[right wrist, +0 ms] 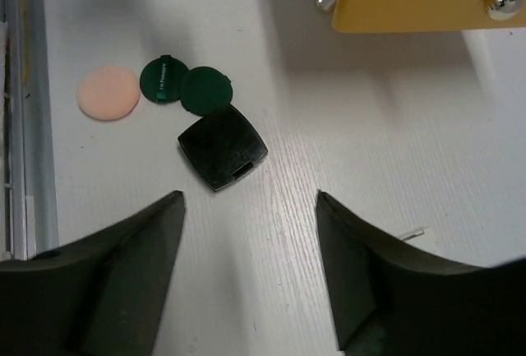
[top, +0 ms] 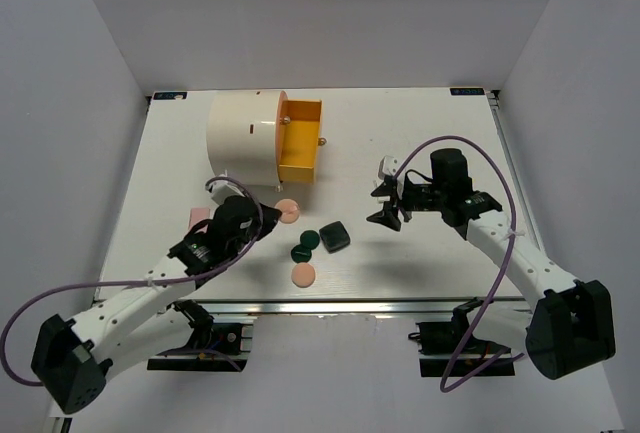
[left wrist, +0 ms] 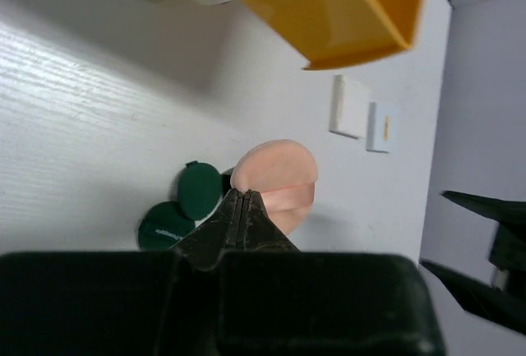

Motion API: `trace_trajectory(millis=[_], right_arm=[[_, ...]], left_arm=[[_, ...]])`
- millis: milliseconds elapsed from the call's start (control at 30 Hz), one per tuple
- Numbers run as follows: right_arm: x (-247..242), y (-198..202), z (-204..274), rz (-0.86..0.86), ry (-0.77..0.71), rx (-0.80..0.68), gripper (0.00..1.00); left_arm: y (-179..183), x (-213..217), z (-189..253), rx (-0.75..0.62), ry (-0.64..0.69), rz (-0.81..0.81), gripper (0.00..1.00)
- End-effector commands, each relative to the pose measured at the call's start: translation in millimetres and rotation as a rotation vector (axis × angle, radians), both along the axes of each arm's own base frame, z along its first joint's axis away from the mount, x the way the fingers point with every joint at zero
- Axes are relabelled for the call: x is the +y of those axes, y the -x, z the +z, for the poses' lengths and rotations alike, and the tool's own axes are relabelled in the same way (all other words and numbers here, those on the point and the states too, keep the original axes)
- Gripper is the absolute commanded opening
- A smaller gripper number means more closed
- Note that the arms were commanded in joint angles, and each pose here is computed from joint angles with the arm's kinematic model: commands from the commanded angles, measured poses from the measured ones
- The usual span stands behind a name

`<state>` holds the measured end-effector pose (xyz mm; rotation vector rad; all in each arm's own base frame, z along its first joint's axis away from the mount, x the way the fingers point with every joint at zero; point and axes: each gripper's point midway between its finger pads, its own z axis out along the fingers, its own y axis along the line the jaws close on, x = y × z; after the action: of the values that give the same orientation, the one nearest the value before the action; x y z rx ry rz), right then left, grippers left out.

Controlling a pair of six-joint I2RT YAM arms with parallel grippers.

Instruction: Organize the makeup

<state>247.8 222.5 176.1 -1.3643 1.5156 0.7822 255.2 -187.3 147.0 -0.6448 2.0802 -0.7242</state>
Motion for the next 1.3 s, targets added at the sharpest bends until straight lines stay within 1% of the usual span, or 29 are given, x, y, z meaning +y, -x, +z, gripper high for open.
trace_trajectory(millis=[0, 33, 67, 100, 133, 167, 200, 233, 267, 300, 333, 367, 400, 433, 467, 500, 600, 633, 700, 867, 900, 967, 1000, 1033, 1100, 1133, 1167, 1267], right_arm=[[6, 6, 13, 0.073, -0.032, -0.022, 0.66], [7, 7, 13, 0.084, -0.033, -0.014, 0.51], [8, 8, 13, 0.090, -0.034, -0.005, 0.42], [9, 9, 14, 0.097, -0.037, 0.001, 0.30], [9, 10, 15, 0.106, -0.042, 0.011, 0.08], [10, 10, 16, 0.097, -0.049, 0.028, 0.01], [10, 8, 16, 0.083, -0.050, 0.034, 0.00], [11, 6, 17, 0.076, -0.056, 0.030, 0.00], [11, 6, 17, 0.070, -0.057, 0.036, 0.00], [11, 5, 18, 0.064, -0.058, 0.037, 0.01], [11, 4, 17, 0.061, -0.055, 0.035, 0.03], [11, 3, 19, 0.051, -0.056, 0.038, 0.07], [10, 1, 17, 0.040, -0.051, 0.043, 0.15], [10, 0, 17, 0.037, -0.050, 0.045, 0.20], [11, 0, 19, 0.036, -0.050, 0.044, 0.24], [11, -1, 18, 0.033, -0.048, 0.049, 0.33], [12, -3, 21, 0.029, -0.048, 0.041, 0.44], [13, -3, 22, 0.031, -0.047, 0.037, 0.46], [12, -4, 20, 0.024, -0.038, 0.042, 0.51], [14, -4, 16, 0.029, -0.021, 0.045, 0.54], [15, -4, 15, 0.033, -0.019, 0.047, 0.57], [19, -2, 13, 0.046, -0.014, 0.039, 0.61], [22, 0, 11, 0.064, -0.007, 0.042, 0.68], [24, 2, 10, 0.090, 0.001, 0.023, 0.72], [32, 7, 8, 0.152, 0.018, 0.011, 0.77], [34, 13, 3, 0.177, 0.040, 0.027, 0.77], [37, 12, -2, 0.210, 0.057, 0.007, 0.77], [57, 18, -7, 0.275, 0.071, -0.024, 0.75]], left_arm=[[6, -1, 43, -0.103, -0.040, -0.078, 0.00], [3, -2, 57, -0.144, -0.075, -0.108, 0.00], [-1, -9, 93, -0.199, -0.065, -0.121, 0.00], [-10, -10, 99, -0.204, -0.114, -0.113, 0.00], [-15, -10, 110, -0.230, -0.174, -0.131, 0.00], [-22, -11, 122, -0.254, -0.201, -0.127, 0.00], [-31, -14, 151, -0.306, -0.205, -0.116, 0.00], [-45, -17, 145, -0.302, -0.300, -0.122, 0.00], [-52, -18, 149, -0.310, -0.339, -0.123, 0.00], [-61, -21, 169, -0.350, -0.377, -0.126, 0.00], [-75, -27, 155, -0.315, -0.443, -0.132, 0.00], [-83, -28, 154, -0.304, -0.472, -0.127, 0.00], [-92, -31, 168, -0.320, -0.484, -0.117, 0.00], [-102, -36, 150, -0.278, -0.534, -0.129, 0.00], [-109, -38, 148, -0.270, -0.558, -0.128, 0.00], [-114, -39, 152, -0.272, -0.583, -0.130, 0.00], [-130, -43, 134, -0.235, -0.665, -0.136, 0.00], [-134, -44, 137, -0.239, -0.672, -0.131, 0.00], [-141, -43, 129, -0.220, -0.711, -0.125, 0.00], [-153, -40, 127, -0.212, -0.742, -0.109, 0.01], [-153, -40, 124, -0.206, -0.746, -0.113, 0.01], [-154, -39, 121, -0.198, -0.751, -0.117, 0.13], [-153, -38, 119, -0.191, -0.753, -0.114, 0.22], [-153, -37, 118, -0.187, -0.756, -0.110, 0.42], [-152, -34, 117, -0.176, -0.761, -0.094, 0.62], [-152, -34, 119, -0.178, -0.759, -0.090, 0.67], [-152, -33, 123, -0.183, -0.754, -0.086, 0.71], [-151, -35, 137, -0.205, -0.723, -0.082, 0.74]])
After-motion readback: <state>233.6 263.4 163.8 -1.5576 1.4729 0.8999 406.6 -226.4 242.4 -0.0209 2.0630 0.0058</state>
